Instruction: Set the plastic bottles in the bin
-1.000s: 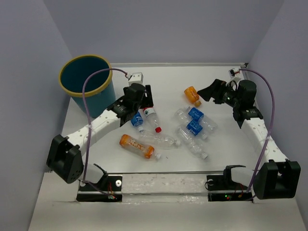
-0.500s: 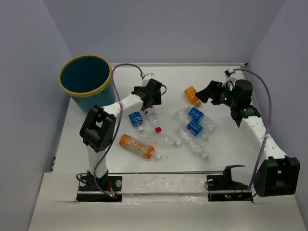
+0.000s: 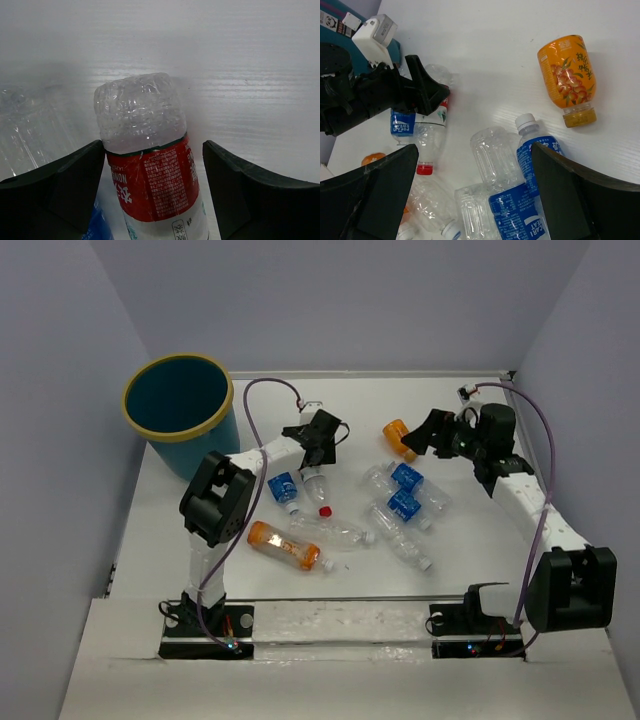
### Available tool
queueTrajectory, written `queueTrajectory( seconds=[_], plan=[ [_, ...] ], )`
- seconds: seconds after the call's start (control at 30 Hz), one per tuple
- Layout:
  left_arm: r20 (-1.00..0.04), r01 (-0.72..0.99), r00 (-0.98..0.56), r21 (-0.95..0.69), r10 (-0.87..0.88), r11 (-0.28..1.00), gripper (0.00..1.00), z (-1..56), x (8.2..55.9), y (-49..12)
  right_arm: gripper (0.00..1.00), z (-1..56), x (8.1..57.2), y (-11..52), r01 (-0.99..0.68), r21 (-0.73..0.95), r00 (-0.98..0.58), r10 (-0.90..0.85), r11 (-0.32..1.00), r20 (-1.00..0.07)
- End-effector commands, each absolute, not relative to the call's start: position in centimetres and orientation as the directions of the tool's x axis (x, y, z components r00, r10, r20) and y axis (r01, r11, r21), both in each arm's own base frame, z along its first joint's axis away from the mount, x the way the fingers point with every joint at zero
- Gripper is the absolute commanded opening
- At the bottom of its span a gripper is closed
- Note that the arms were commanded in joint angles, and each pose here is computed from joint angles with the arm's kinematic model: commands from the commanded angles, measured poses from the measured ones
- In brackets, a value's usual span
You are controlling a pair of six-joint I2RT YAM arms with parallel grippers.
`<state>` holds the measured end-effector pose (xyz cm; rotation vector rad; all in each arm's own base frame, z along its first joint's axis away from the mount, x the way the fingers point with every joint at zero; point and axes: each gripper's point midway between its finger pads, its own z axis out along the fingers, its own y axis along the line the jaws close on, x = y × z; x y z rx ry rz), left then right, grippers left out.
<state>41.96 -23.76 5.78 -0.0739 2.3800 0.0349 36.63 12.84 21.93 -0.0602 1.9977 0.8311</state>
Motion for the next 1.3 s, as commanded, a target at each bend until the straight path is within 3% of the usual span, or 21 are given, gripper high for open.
queueTrajectory(
  seconds=[0.0,0.3,0.47,0.57,0.77,0.93,1.1,1.27],
  plan=[
    [-0.717,-0.083,-0.692,-0.038,-0.085,0.996,0.86,6.7,43.5,-24.2,1.0,24.1,38.0,13.3,-0.42,0.49,-0.507,0.25,0.764,-0.825],
    [-0.75,-0.054,-0.65,-0.117,-0.124,0.992,0.56,7.6,45.2,-25.4,1.0,19.6,41.5,11.4,-0.335,0.388,-0.572,0.142,0.858,-0.808],
    [-0.788,0.008,-0.595,-0.199,-0.155,0.98,0.4,11.0,46.4,-27.0,1.0,17.5,44.9,10.1,-0.308,0.298,-0.613,0.051,0.904,-0.788],
    [-0.819,0.09,-0.539,-0.288,-0.196,0.954,0.38,16.2,46.6,-28.7,1.0,14.9,45.7,10.2,-0.326,0.268,-0.661,-0.016,0.907,-0.75],
    [-0.897,0.257,-0.29,-0.408,-0.333,0.876,0.36,32.4,46.2,-29.2,1.0,11.7,47.9,12.9,-0.47,0.013,-0.626,-0.323,0.882,-0.71],
    [-0.911,0.286,-0.09,-0.412,-0.403,0.865,0.36,43.6,44.6,-26.0,1.0,10.4,49.9,12.1,-0.454,-0.068,-0.631,-0.375,0.888,-0.679],
    [-0.889,0.144,0.134,-0.42,-0.439,0.896,0.36,51.9,44.2,-17.4,1.0,9.9,51.5,11.7,-0.432,-0.105,-0.631,-0.384,0.896,-0.674],
    [-0.868,-0.129,0.271,-0.461,-0.416,0.878,0.36,51.9,44.6,-6.7,0.93,8.5,52.3,11.7,-0.435,-0.112,-0.641,-0.395,0.893,-0.658]
  ],
)
